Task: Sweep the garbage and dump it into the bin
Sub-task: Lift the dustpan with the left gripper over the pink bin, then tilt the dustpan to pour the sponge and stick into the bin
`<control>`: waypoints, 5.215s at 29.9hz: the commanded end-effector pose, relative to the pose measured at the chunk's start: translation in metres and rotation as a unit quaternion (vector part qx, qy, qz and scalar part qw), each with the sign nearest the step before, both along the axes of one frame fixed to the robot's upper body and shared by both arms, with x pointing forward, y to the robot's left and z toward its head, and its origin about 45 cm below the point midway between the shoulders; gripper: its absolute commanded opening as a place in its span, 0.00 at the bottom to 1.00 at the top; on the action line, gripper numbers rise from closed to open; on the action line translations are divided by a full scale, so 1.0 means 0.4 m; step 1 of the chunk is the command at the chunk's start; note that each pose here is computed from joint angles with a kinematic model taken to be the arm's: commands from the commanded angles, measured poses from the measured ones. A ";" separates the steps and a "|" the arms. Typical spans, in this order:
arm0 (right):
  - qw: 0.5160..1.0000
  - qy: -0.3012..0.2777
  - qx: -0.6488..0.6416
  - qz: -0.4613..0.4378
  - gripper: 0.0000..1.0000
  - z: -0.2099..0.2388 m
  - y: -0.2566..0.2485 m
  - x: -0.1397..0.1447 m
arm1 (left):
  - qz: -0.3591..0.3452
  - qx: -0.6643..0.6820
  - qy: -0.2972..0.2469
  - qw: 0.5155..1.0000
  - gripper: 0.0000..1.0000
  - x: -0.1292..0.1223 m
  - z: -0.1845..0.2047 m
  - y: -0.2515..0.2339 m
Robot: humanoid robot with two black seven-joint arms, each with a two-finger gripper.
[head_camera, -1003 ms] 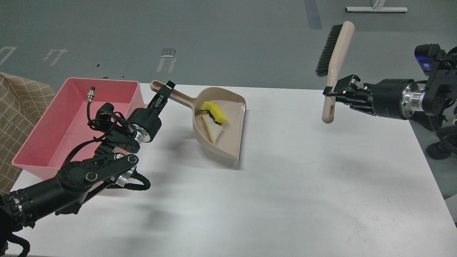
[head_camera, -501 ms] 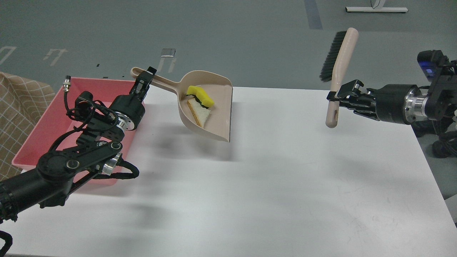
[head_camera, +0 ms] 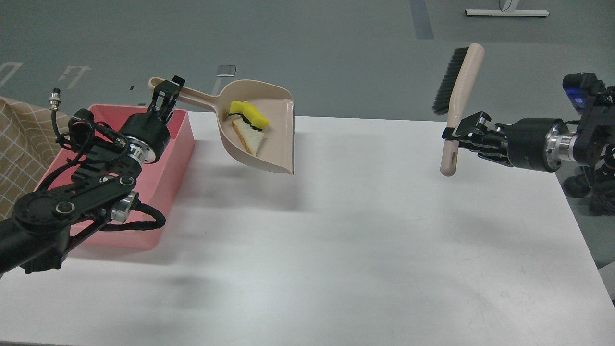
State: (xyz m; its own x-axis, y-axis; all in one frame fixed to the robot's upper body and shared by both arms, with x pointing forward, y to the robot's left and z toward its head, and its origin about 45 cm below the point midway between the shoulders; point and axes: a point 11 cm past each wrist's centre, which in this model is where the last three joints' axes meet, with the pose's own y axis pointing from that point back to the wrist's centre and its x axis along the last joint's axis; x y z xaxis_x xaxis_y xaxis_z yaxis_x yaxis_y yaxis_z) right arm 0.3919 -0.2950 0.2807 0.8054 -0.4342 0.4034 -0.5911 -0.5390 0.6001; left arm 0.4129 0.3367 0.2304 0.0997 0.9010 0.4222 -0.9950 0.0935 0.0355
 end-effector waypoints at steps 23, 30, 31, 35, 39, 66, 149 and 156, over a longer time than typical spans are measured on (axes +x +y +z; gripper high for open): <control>1.000 0.007 0.003 0.004 0.00 -0.017 0.011 -0.006 | -0.001 0.022 -0.006 1.000 0.00 -0.027 0.179 0.254; 1.000 0.008 0.003 0.004 0.00 -0.018 0.011 -0.006 | -0.004 0.034 -0.008 0.999 0.00 -0.051 0.205 0.308; 1.000 0.009 0.003 0.004 0.00 -0.020 0.010 -0.007 | -0.005 0.035 -0.008 0.999 0.00 -0.055 0.208 0.317; 1.000 0.010 0.003 0.004 0.00 -0.022 0.011 -0.008 | 0.000 0.041 -0.009 0.999 0.00 -0.062 0.219 0.351; 1.000 0.009 0.004 0.006 0.00 -0.021 0.015 -0.007 | 0.009 0.039 -0.005 0.999 0.00 -0.065 0.221 0.382; 1.000 0.013 0.004 0.004 0.00 -0.030 0.014 -0.009 | 0.064 0.084 0.046 0.993 0.00 -0.172 0.210 0.623; 1.000 0.016 0.013 0.019 0.00 -0.041 0.054 -0.009 | -0.145 0.016 -0.070 0.987 0.00 -0.021 0.371 0.218; 1.000 0.018 0.013 0.020 0.00 -0.044 0.058 -0.010 | -0.160 -0.024 -0.053 0.985 0.00 -0.007 0.251 0.114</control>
